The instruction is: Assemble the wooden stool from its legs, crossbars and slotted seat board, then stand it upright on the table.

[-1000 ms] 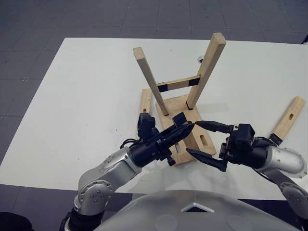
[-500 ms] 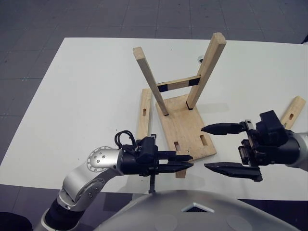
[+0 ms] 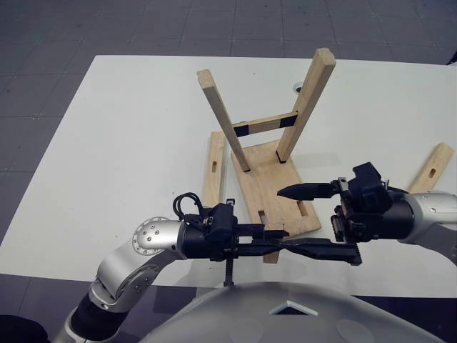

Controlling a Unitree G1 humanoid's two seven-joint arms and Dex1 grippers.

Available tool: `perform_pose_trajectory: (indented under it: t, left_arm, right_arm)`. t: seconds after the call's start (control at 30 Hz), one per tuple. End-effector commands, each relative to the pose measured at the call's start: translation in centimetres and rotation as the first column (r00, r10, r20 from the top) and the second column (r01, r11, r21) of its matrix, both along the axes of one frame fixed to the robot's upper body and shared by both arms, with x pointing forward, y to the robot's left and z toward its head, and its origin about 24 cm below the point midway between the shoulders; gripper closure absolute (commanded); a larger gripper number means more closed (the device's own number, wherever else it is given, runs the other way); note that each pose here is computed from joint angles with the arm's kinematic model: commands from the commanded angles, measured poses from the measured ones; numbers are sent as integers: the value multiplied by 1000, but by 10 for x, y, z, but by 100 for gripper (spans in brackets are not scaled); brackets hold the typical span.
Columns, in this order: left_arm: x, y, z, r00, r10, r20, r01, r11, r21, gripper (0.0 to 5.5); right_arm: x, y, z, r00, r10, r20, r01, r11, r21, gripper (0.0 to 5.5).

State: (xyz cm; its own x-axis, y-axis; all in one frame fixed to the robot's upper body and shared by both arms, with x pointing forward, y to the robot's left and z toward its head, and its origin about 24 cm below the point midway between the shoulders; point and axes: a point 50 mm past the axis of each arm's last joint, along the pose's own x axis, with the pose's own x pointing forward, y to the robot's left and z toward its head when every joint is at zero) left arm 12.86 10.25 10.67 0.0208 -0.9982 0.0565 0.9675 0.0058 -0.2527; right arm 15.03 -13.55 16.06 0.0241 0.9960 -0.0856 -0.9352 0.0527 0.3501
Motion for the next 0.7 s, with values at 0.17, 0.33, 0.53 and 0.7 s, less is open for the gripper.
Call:
perform_pose_trajectory:
  t: [0.17,0.33,0.53,0.7]
  left_arm:
    - [-4,-5,0,999,-34,-16,34,999,10,508]
    - [0,-6,2,999,-25,-31,25,1000,8,508]
    - [12,-5,7,999,14,-34,-14,1000,3,508]
    - [19,-4,10,998,45,-36,-45,999,7,508]
  right_arm:
    - [1,8,-3,1000,7,28,-6,1000,-21,208]
    - [-4,12,-6,999,40,25,-40,999,-33,307]
    - [-8,13,-10,998,58,25,-57,997,-52,423]
    - [-11,14,-12,998,60,27,-59,997,-56,506]
